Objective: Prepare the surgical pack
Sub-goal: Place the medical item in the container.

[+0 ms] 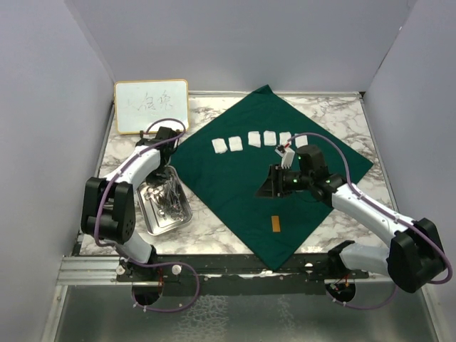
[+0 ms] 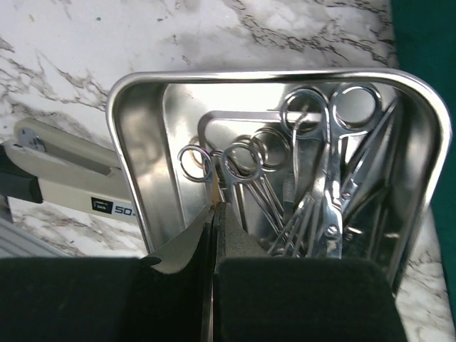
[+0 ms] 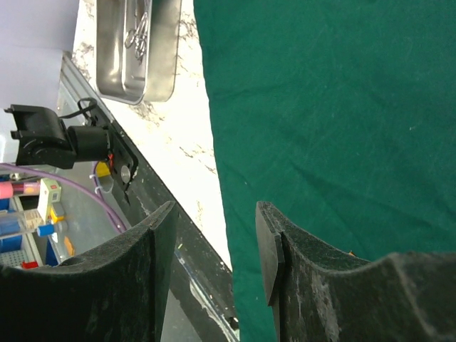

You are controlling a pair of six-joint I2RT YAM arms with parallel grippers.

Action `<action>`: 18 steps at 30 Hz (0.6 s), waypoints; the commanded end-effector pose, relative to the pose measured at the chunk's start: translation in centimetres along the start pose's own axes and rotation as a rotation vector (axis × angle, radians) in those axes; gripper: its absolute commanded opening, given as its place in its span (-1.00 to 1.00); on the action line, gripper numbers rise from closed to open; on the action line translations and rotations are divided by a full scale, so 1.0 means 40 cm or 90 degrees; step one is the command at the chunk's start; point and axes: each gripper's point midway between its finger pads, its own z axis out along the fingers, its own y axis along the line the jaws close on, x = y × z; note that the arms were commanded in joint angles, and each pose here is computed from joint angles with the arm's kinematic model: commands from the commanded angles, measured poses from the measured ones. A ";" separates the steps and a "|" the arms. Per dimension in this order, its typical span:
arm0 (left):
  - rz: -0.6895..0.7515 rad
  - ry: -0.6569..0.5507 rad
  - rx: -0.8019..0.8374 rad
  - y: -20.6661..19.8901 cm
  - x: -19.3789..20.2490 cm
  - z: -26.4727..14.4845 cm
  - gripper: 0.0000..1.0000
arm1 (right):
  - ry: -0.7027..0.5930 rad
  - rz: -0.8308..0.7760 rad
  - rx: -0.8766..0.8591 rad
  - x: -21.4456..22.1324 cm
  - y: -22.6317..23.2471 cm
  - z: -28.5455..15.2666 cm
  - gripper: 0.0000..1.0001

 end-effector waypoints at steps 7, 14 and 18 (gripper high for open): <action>0.010 -0.001 -0.128 0.077 -0.025 0.037 -1.00 | -0.022 -0.036 0.010 0.006 -0.014 -0.016 -0.03; 0.022 0.037 -0.161 0.077 -0.024 0.089 -1.00 | -0.032 -0.050 0.016 0.004 -0.020 -0.029 -0.03; 0.025 0.042 -0.166 0.077 -0.022 0.096 -1.00 | -0.040 -0.053 0.019 0.007 -0.023 -0.040 -0.03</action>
